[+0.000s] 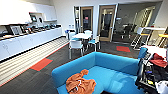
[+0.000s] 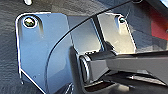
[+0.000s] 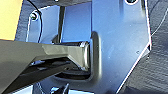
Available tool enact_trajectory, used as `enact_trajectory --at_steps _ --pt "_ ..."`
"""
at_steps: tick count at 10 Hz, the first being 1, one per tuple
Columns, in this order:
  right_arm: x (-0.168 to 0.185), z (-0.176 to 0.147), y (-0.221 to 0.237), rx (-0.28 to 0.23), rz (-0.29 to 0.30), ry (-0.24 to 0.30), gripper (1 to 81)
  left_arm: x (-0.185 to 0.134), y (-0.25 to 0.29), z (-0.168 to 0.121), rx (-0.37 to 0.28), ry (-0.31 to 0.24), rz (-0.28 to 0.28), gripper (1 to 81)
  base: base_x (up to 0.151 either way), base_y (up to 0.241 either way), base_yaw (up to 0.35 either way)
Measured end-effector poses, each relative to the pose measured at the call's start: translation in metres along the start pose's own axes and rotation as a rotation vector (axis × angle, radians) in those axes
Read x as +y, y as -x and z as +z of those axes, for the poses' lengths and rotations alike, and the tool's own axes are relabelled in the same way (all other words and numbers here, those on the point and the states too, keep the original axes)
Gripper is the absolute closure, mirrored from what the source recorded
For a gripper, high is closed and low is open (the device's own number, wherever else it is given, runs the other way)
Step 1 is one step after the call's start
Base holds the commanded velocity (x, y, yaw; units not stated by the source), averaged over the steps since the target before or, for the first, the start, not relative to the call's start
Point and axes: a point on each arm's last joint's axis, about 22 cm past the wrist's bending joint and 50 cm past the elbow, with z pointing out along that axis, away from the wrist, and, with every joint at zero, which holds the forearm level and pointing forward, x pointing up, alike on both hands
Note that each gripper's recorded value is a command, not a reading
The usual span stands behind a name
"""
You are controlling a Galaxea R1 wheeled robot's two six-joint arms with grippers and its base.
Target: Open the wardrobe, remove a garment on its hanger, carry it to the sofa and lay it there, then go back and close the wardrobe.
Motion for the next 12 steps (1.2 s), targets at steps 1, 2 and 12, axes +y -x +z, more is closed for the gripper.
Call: enact_trajectory --at_steps 1,2,12 --pt "0.0 0.0 0.0 0.0 0.0 0.0 1.0 0.0 0.001 0.0 -0.001 0.0 0.0 1.0 0.0 0.0 0.0" --pt "0.0 0.0 0.0 0.0 0.0 0.0 1.0 0.001 0.001 0.0 -0.002 0.001 -0.001 1.0 0.0 0.0 0.0" --pt "0.0 0.0 -0.003 0.004 -0.001 0.001 1.0 -0.004 0.001 -0.001 -0.003 -0.005 -0.001 1.0 0.0 0.0 0.169"
